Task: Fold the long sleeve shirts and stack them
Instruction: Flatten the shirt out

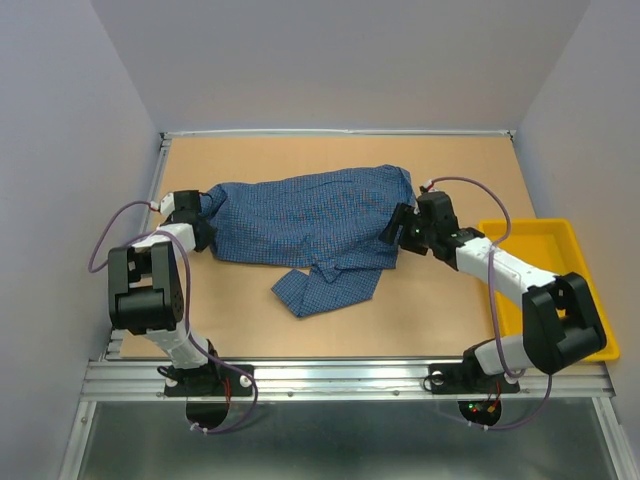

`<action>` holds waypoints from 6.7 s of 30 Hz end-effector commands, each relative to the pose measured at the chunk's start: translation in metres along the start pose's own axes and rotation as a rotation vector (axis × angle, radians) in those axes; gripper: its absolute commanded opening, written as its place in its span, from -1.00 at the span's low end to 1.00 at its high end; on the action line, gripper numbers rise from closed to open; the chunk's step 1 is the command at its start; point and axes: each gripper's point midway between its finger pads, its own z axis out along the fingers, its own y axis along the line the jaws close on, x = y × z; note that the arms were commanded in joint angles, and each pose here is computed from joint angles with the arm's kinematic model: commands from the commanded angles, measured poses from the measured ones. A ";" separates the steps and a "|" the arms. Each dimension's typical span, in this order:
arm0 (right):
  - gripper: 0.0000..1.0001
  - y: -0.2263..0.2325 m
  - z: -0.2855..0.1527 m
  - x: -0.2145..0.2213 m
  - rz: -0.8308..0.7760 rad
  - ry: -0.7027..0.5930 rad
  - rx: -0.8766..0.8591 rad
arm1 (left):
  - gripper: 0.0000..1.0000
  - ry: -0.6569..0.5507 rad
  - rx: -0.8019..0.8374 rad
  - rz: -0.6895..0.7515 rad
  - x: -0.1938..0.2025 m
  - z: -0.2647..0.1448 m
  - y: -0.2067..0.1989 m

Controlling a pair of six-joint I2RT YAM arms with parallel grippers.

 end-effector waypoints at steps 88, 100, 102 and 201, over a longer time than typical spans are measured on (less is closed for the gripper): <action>-0.99 0.192 -0.348 -0.354 -0.333 -1.200 -0.450 | -1.00 -1.070 0.923 0.060 -0.328 -0.530 -0.165; -0.99 0.191 -0.263 -0.377 -0.334 -1.069 -0.412 | -1.00 -0.905 0.874 0.057 -0.332 -0.451 -0.188; -0.99 0.194 -0.239 -0.391 -0.339 -1.054 -0.405 | -1.00 -0.854 0.879 0.057 -0.335 -0.425 -0.201; -0.83 -0.028 0.021 0.058 -0.714 0.311 0.215 | 0.97 -0.406 0.455 0.318 -0.054 -0.167 -0.059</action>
